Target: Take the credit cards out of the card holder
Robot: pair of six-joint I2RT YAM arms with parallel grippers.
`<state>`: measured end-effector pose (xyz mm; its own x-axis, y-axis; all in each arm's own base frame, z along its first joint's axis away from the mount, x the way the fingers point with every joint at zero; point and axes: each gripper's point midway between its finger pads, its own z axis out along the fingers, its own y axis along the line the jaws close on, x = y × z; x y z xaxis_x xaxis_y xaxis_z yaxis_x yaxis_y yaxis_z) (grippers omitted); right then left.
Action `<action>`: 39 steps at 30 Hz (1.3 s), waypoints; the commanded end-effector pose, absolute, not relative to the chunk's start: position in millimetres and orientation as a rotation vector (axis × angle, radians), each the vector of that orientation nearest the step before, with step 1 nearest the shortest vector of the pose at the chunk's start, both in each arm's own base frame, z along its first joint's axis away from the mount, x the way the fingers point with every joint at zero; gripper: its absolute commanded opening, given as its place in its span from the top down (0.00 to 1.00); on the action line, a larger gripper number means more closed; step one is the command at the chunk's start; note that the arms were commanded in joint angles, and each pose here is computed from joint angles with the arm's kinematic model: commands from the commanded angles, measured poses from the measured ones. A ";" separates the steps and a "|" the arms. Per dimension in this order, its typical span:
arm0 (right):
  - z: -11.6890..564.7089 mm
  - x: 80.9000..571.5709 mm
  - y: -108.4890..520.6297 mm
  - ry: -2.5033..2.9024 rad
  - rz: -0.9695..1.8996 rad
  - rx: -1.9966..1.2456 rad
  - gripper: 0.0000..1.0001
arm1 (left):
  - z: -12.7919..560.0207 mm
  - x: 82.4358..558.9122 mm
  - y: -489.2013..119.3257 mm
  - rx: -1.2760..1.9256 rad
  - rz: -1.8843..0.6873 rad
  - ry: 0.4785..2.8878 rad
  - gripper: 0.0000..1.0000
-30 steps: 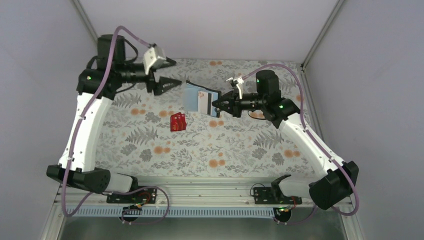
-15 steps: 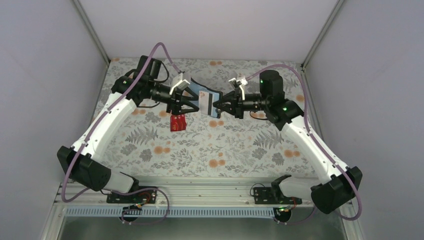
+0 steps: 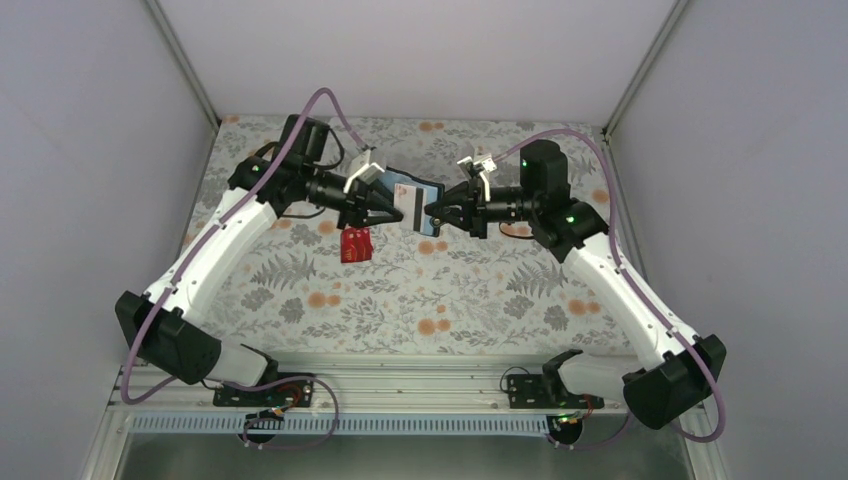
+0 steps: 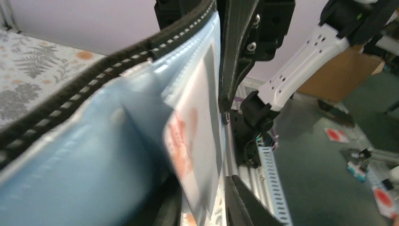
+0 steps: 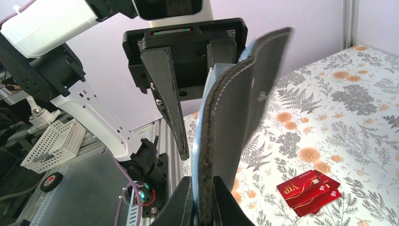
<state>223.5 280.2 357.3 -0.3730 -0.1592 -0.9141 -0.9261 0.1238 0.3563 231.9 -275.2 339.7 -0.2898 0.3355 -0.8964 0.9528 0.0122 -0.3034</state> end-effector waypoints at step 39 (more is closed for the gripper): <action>360.6 214.9 283.7 1.588 1.322 -1.138 0.96 | 364.5 211.6 -254.7 1.363 -1.317 1.532 0.87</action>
<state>219.0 285.0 356.2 -0.3405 -0.1670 -0.9253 -0.9400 0.0839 0.3308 216.5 -256.1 353.4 -0.2512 0.2951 -0.9218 0.9607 -0.0401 -0.2747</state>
